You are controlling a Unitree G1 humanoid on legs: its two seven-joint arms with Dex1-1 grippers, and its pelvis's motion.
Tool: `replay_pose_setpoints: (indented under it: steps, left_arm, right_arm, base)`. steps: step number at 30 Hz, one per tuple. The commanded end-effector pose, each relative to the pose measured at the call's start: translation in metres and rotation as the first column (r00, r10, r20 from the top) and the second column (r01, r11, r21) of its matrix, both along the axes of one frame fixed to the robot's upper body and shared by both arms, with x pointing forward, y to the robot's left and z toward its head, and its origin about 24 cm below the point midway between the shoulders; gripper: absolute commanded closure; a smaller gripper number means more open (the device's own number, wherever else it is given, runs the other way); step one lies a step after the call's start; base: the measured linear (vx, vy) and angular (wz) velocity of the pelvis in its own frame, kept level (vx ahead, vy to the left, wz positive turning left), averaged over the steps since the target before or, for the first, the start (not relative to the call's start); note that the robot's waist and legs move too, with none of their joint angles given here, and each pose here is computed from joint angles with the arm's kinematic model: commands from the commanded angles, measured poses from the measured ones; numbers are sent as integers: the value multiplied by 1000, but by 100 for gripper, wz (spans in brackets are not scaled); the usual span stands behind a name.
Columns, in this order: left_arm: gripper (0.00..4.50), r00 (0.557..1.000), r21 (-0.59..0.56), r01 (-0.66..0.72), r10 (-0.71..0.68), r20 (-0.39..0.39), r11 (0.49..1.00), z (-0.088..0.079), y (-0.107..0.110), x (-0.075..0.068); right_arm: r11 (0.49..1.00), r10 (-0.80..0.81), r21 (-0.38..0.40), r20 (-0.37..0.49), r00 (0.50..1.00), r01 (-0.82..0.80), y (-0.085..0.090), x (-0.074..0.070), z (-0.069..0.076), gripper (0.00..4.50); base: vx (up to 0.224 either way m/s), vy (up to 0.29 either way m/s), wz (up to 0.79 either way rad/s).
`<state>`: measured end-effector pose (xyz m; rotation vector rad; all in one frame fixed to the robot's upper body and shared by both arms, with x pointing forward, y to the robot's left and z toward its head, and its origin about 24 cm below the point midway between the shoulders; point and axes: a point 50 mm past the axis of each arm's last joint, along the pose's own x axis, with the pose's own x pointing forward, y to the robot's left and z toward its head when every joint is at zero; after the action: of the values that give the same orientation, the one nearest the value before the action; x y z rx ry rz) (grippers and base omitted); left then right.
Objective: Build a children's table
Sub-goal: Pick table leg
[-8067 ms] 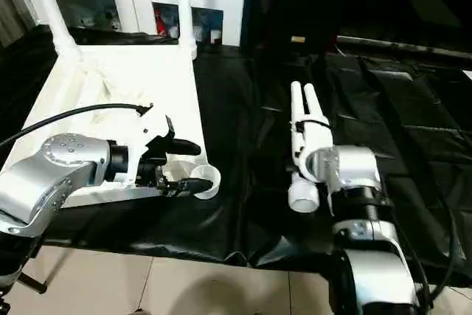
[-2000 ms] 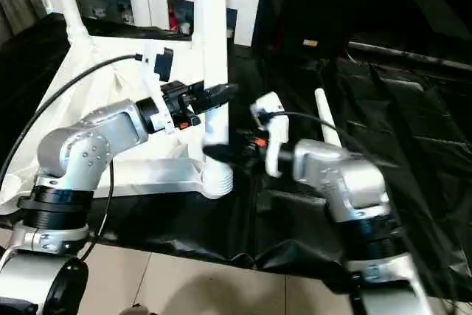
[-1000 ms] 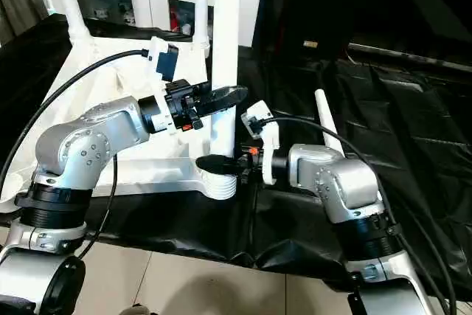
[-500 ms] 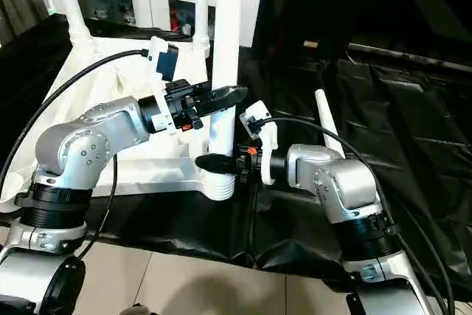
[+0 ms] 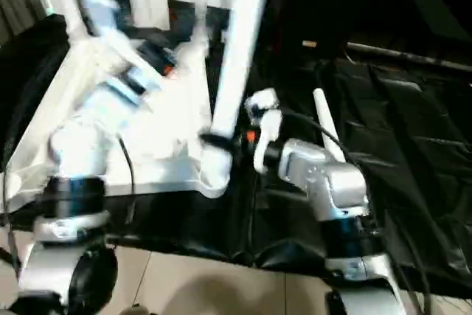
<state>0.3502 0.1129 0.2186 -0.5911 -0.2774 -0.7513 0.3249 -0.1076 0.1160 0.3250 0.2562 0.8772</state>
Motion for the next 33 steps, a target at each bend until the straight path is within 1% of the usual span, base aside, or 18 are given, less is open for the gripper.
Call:
replay_pose_setpoints:
  steps: [1, 2, 3, 4, 6, 8, 9, 10, 12, 14, 15, 18, 20, 21, 25, 28, 30, 33]
  left_arm:
    - [155, 998, 233, 55, -63, 26, 971, -15, -5, -4]
    - [155, 996, 331, 68, -84, 36, 941, -22, -4, -7]
    - [155, 995, 344, 70, -88, 36, 936, -23, -4, -7]
    - [155, 988, 563, 109, -150, 26, 819, -43, -1, -13]
    - [155, 983, 664, 139, -186, 1, 735, -56, 2, -17]
    - [155, 962, 790, 220, -260, -79, 572, -81, 11, -27]
    - [155, 953, 819, 250, -279, -115, 517, -89, 15, -30]
    - [155, 941, 864, 274, -305, -150, 422, -102, 22, -36]
    - [155, 930, 884, 310, -306, -205, 351, -112, 29, -39]
    - [155, 921, 893, 329, -315, -230, 307, -118, 33, -41]
    - [155, 919, 894, 332, -316, -235, 302, -119, 33, -41]
    - [155, 899, 884, 379, -337, -280, 275, -126, 38, -44]
    - [185, 897, 886, 381, -339, -285, 264, -128, 40, -43]
    - [185, 897, 887, 380, -338, -285, 261, -128, 40, -42]
    - [227, 899, 905, 364, -339, -279, 220, -134, 43, -36]
    - [242, 892, 905, 374, -346, -291, 202, -136, 44, -34]
    - [270, 884, 905, 385, -353, -305, 183, -138, 46, -33]
    - [287, 879, 899, 398, -355, -319, 179, -140, 48, -31]
  right_arm:
    - [991, -112, -58, 86, 990, 117, -10, 10, 7, 259]
    - [986, -120, -104, 111, 987, 131, -11, 11, 6, 259]
    - [985, -120, -110, 115, 986, 133, -11, 11, 6, 259]
    - [972, -93, -197, 164, 982, 125, -13, 9, 1, 259]
    - [967, -78, -226, 183, 980, 119, -13, 8, -2, 259]
    - [960, -75, -254, 168, 983, 116, -17, 5, -8, 259]
    - [957, -74, -267, 168, 983, 118, -18, 4, -10, 259]
    - [956, -65, -271, 161, 985, 108, -19, 1, -13, 259]
    - [956, -64, -275, 162, 985, 107, -20, 0, -13, 259]
    - [958, -56, -271, 158, 986, 97, -20, -2, -14, 259]
    - [958, -54, -270, 157, 986, 96, -20, -2, -15, 259]
    - [955, -56, -278, 164, 985, 100, -21, -4, -17, 259]
    - [954, -53, -282, 167, 985, 99, -22, -4, -18, 259]
    - [954, -53, -282, 167, 985, 99, -22, -5, -18, 259]
    - [955, -49, -281, 166, 985, 95, -23, -6, -19, 259]
    - [956, -41, -281, 165, 985, 87, -23, -8, -20, 259]
    - [956, -38, -282, 165, 985, 84, -24, -9, -20, 259]
    - [957, -38, -280, 163, 986, 83, -24, -10, -21, 259]
  base:
    - [0, 0, 0]
    - [0, 0, 0]
    - [0, 0, 0]
    - [0, 0, 0]
    - [0, 0, 0]
    - [0, 0, 0]
    - [0, 0, 0]
    - [0, 0, 0]
    - [0, 0, 0]
    - [0, 0, 0]
    - [0, 0, 0]
    - [0, 0, 0]
    - [0, 0, 0]
    - [0, 0, 0]
    - [0, 0, 0]
    - [0, 0, 0]
    - [0, 0, 0]
    - [0, 0, 0]
